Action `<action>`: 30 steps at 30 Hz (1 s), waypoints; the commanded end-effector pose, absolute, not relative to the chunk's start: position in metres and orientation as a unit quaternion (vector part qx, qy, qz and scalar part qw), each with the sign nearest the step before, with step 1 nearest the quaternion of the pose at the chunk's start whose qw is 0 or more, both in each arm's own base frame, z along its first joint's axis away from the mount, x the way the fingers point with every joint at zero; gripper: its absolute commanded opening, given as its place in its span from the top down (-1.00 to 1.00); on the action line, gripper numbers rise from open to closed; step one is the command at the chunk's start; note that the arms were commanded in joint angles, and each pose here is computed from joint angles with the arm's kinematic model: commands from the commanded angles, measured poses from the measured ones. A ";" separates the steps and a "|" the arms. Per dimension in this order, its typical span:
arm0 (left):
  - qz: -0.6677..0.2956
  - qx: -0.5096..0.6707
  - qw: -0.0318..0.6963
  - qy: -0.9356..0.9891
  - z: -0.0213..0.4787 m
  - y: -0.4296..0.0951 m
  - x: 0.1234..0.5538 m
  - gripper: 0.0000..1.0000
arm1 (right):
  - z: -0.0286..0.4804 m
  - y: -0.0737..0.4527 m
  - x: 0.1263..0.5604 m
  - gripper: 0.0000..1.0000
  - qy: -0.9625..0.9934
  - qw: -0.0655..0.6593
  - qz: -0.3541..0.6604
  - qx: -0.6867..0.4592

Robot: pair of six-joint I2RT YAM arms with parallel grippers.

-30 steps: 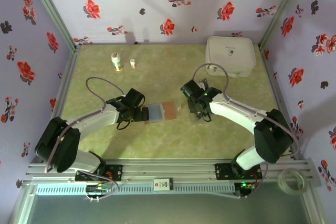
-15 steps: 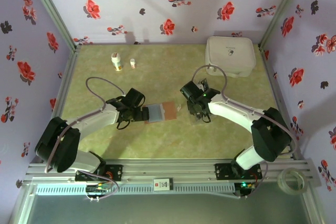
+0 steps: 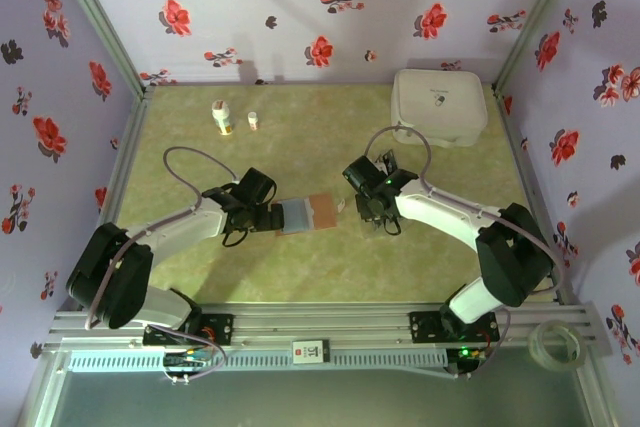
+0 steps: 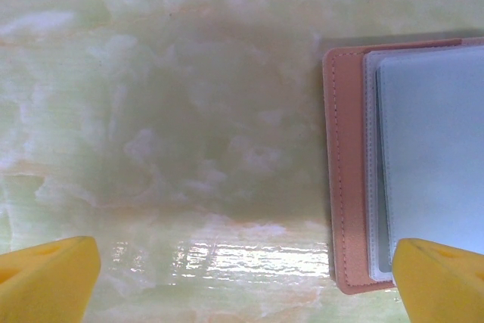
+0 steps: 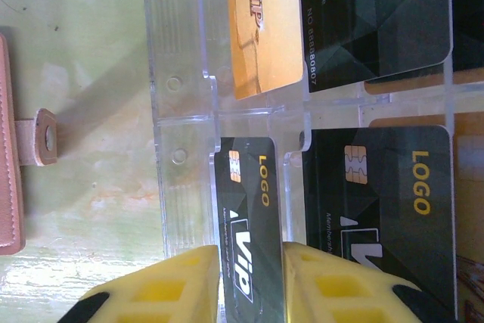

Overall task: Put the credit cards into the card holder
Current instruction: Pick up the credit card from the storage box.

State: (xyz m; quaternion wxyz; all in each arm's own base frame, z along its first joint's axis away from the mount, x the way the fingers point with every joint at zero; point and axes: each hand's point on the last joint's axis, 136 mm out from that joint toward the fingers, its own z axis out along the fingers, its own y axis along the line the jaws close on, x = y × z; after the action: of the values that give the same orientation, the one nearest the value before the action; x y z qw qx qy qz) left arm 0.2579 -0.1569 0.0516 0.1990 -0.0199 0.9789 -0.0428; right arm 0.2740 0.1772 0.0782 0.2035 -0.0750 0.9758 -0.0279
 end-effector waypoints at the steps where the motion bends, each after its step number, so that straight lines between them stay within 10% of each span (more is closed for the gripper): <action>1: -0.037 -0.015 0.205 0.978 0.055 -0.157 0.261 -0.99 | 0.082 0.171 0.275 0.50 0.975 0.206 -0.035 -0.069; 30: -0.042 -0.014 0.204 0.978 0.055 -0.161 0.262 -0.99 | 0.091 0.169 0.278 0.96 0.974 0.215 -0.019 -0.064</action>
State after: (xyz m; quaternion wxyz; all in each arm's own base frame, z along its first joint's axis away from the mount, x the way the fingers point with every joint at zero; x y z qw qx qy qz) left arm 0.2580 -0.1569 0.0514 0.1988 -0.0199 0.9789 -0.0426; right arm 0.2788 0.1737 0.0872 0.2156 -0.0624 0.9743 -0.0179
